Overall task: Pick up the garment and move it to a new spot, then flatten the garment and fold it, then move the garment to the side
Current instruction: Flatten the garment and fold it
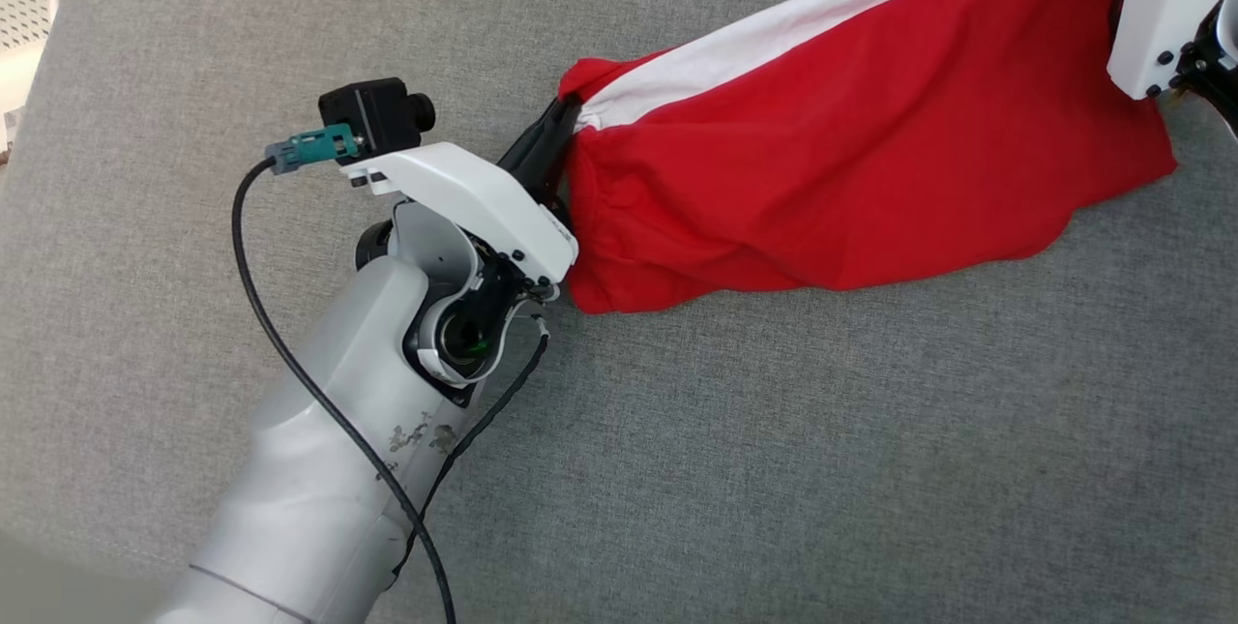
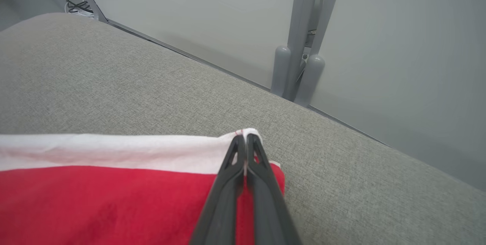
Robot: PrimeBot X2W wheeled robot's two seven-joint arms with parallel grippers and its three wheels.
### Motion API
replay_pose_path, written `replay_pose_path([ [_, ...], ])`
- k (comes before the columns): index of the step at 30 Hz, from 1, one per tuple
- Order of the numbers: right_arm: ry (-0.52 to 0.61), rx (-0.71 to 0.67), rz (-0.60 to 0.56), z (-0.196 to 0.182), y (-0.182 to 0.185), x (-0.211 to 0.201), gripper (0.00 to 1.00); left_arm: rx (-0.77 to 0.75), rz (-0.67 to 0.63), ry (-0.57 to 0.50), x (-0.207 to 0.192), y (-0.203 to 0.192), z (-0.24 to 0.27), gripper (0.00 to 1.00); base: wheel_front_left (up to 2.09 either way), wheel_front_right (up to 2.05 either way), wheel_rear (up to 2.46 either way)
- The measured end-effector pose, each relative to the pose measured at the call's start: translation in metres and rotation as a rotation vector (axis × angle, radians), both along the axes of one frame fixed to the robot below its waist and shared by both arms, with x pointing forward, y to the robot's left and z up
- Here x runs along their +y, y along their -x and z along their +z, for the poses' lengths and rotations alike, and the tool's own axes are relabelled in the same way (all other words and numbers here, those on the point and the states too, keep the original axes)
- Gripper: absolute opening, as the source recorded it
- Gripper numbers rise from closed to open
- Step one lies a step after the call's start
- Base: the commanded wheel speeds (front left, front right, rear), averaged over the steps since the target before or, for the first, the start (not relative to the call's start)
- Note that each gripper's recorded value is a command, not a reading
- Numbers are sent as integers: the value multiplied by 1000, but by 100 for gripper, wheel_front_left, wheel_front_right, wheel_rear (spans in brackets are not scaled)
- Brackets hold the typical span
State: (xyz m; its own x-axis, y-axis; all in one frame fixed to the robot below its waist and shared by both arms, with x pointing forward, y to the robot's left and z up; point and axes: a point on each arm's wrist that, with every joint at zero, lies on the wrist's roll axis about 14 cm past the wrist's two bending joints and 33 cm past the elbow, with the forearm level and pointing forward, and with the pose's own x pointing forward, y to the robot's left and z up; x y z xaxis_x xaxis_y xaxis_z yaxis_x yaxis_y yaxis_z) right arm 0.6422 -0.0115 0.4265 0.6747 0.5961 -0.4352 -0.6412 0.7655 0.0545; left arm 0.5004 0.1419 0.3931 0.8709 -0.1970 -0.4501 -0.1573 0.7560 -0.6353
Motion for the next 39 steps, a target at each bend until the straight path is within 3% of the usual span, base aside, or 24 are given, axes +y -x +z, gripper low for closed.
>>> replay_pose_path([
  [4, -3, -13, -19, -3, -5, -3, 2, 10, -16, -1, -7, 0, -5, 0, 0, 0, 0],
  [5, -4, -18, -24, -4, -6, -3, 60, 14, -22, -3, -8, 0, -6, 0, 0, 0, 0],
  [6, -3, -19, -29, -5, -7, -4, 100, 12, -26, -9, -9, -2, -5, 25, 0, 0, 0],
  [7, -4, -24, -31, -5, -8, -5, 100, 10, -32, -14, -11, -3, -5, 50, 0, 0, 0],
  [8, -15, -25, -39, -5, -9, -5, 100, 8, -33, -19, -11, -3, -5, 89, 0, 0, 0],
  [9, -39, -13, -49, -3, -9, -3, 100, 8, -26, -26, -10, -4, -6, 100, 0, 0, 0],
  [15, -35, -45, -53, 2, -7, -9, 100, 4, -2, -59, -4, -3, -7, 100, 0, 0, 0],
  [21, -87, -135, -72, 32, -5, -15, 100, -65, 30, -120, 9, -6, 9, 100, 0, 0, 0],
  [26, -146, -227, -92, 61, 6, -25, 100, -196, 70, -244, 30, -11, 38, 100, 0, 0, 0],
  [32, -194, -323, -131, 96, 25, -42, 100, -383, 51, -468, 42, -12, 88, 100, 0, 0, 0],
  [37, -261, -461, -169, 151, 40, -62, 100, -546, 127, -557, 47, 0, 139, 100, 0, 0, 0],
  [39, -266, -484, -180, 150, 57, -69, 100, -570, 129, -590, 43, 16, 141, 100, 0, 0, 0],
])
